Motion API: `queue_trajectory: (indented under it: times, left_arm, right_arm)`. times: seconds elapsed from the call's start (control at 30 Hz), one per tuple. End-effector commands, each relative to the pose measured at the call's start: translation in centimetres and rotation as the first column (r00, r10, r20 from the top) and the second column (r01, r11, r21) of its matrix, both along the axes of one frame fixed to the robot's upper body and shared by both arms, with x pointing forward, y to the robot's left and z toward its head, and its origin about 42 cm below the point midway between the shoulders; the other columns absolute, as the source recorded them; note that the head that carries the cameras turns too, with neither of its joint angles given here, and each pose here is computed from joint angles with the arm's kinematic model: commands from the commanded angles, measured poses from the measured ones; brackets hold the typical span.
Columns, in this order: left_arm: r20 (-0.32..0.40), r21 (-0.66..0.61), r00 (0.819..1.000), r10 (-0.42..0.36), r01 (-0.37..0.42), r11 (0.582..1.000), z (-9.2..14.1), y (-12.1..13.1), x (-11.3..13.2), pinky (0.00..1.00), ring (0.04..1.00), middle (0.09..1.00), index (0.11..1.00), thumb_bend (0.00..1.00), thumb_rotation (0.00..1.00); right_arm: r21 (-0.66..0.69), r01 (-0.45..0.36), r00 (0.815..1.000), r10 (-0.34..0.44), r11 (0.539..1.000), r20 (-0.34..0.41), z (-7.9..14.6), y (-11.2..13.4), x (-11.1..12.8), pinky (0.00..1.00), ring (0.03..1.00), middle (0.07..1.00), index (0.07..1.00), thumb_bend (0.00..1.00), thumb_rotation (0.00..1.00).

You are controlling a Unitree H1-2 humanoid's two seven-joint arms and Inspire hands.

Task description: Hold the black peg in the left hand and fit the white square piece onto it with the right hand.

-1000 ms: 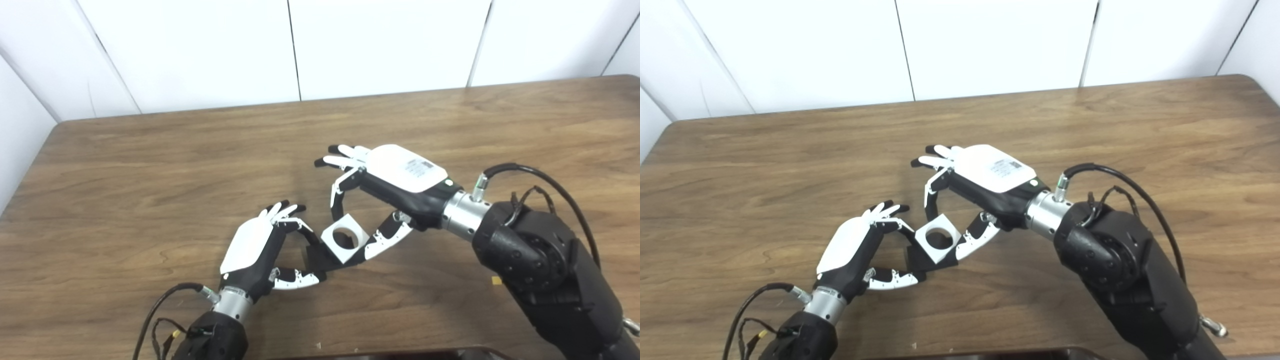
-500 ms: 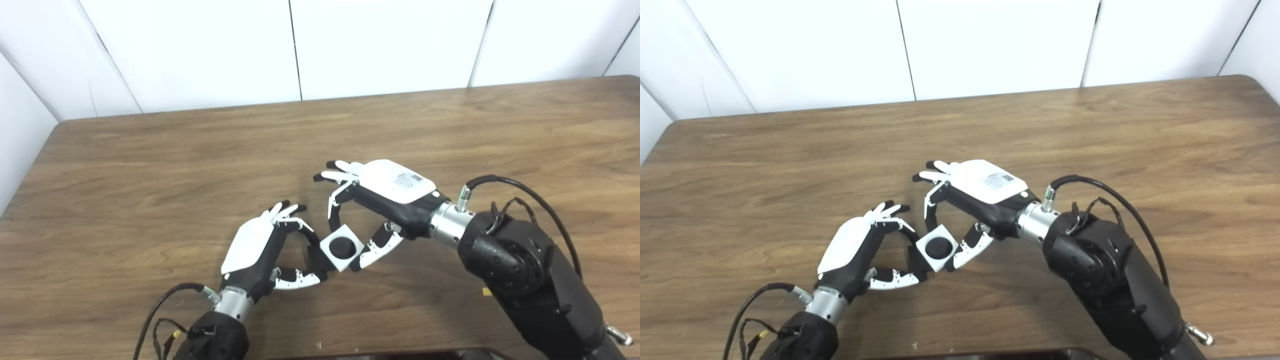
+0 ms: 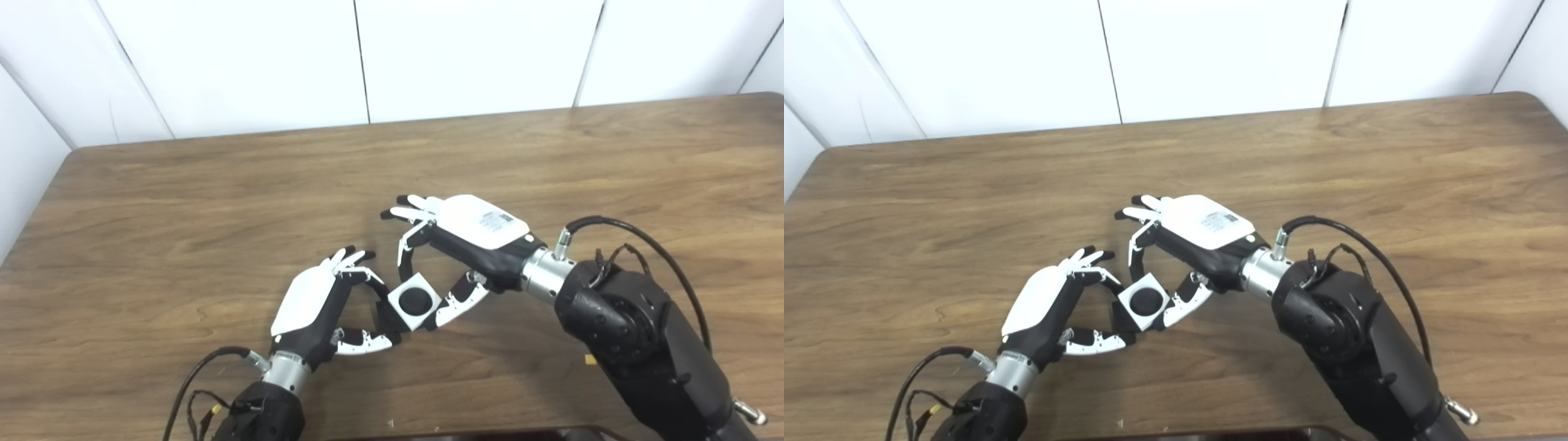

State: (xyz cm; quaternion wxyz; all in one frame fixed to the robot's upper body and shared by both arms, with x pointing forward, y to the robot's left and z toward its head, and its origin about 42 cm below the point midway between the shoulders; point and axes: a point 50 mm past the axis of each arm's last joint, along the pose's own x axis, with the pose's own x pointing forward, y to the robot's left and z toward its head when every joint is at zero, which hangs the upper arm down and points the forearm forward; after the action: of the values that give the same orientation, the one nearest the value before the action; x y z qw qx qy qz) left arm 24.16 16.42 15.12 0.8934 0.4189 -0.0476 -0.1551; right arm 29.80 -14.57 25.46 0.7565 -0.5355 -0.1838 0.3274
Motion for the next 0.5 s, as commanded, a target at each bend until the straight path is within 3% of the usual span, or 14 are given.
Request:
queue_trajectory:
  times: [0.0, 0.47]
  left_arm:
    - [0.015, 0.009, 1.000, -0.023, 0.022, 1.000, 0.38, -0.36, -0.07, 0.98, 0.981, 0.907, 0.492, 0.51, 0.08]
    - [0.016, 0.013, 1.000, -0.021, 0.021, 1.000, 0.52, -0.48, -0.15, 0.98, 0.980, 0.907, 0.492, 0.51, 0.08]
  right_arm:
    - [0.018, 0.000, 0.998, -0.001, 1.000, 0.062, 0.98, 0.11, 0.28, 0.98, 1.000, 0.940, 0.491, 0.53, 0.14]
    - [0.004, 0.015, 0.998, -0.015, 1.000, 0.064, 0.94, -0.18, 0.75, 0.99, 1.000, 0.942, 0.491, 0.53, 0.14]
